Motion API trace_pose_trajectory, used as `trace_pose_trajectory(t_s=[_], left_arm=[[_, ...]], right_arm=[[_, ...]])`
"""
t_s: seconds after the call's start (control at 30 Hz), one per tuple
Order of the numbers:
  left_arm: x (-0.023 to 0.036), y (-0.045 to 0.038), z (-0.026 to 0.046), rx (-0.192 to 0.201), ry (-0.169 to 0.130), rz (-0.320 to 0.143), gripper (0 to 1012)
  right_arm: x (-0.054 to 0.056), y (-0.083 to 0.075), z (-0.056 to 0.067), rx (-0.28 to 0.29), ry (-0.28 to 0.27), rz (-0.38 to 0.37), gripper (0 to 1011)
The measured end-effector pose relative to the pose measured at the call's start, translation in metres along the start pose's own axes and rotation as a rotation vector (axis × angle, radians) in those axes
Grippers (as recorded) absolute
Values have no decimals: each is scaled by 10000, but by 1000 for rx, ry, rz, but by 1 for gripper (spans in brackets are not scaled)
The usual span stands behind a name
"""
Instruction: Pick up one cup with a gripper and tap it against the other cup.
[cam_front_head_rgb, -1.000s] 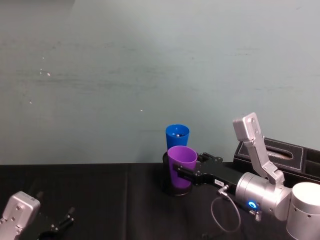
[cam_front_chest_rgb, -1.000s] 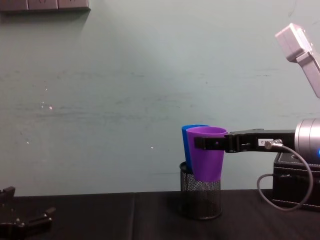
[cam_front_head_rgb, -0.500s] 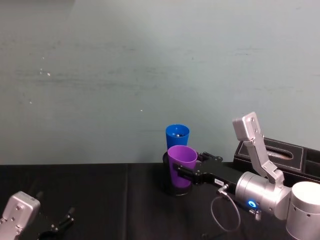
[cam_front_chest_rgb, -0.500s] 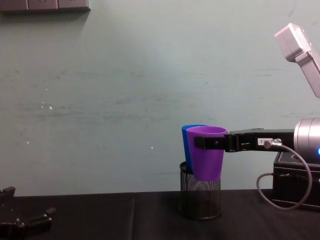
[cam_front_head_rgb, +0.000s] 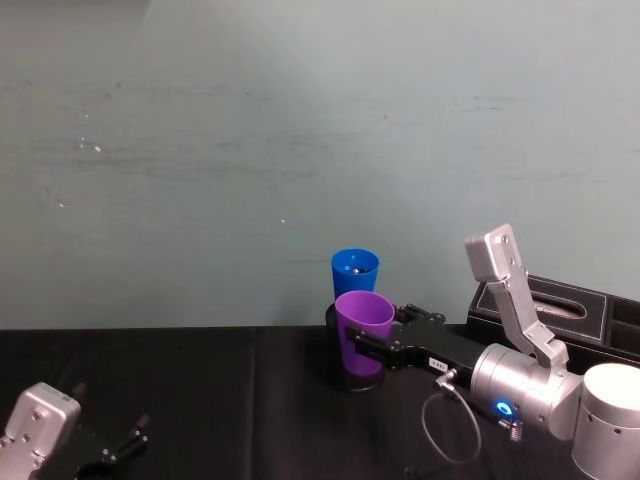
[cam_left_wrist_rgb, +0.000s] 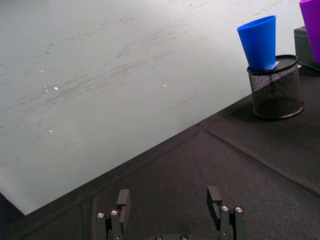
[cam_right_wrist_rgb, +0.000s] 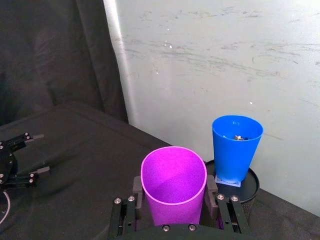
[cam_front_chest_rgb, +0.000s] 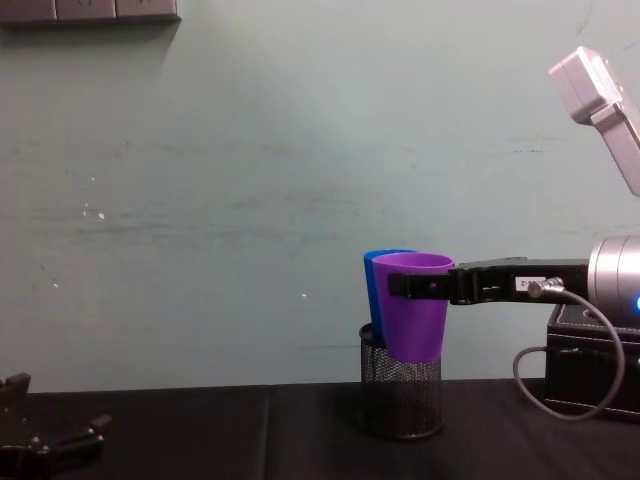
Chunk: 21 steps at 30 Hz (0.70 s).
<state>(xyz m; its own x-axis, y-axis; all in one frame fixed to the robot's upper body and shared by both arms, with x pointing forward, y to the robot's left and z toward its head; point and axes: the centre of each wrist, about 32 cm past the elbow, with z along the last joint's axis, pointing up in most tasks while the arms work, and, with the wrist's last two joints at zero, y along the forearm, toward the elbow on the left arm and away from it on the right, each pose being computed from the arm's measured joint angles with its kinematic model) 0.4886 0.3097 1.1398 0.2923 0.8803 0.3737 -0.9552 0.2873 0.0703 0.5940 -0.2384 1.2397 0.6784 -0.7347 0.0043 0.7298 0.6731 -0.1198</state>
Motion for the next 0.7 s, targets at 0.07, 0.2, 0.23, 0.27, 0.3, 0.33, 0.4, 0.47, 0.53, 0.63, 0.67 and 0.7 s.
trace_pose_trajectory(t_s=[0.07,0.2,0.23,0.27,0.3,0.33,0.4,0.47,0.53,0.63,0.67,0.7], left_arm=[[0,0,0,0,0,0,1005],[0,0,0,0,0,0,1005],[0,0,0,0,0,0,1005],[0,0,0,0,0,0,1004],[0,0,0,0,0,0,1004],[0,0,0,0,0,0,1005],[0,0,0,0,0,0,1005],[0,0,0,0,0,0,1004],[0,0,0,0,0,0,1005],[0,0,0,0,0,0,1005],[0,0,0,0,0,0,1005],[0,0,0,0,0,0,1005]], right_arm=[[0,0,0,0,0,0,723],[-1,0,1,0,0,0,723],[-1,0,1,0,0,0,723],[-1,0,1,1,0,0,723],[-1,0,1,1,0,0,723],[-1,0,2,1,0,1,724],[-1,0,2,1,0,1,723],[-1,0,2,1,0,1,723],[-1,0,2,1,0,1,723],[-1,0,2,1,0,1,723],[-2,0,2,1,0,1,723],[-1,0,2,1,0,1,723]])
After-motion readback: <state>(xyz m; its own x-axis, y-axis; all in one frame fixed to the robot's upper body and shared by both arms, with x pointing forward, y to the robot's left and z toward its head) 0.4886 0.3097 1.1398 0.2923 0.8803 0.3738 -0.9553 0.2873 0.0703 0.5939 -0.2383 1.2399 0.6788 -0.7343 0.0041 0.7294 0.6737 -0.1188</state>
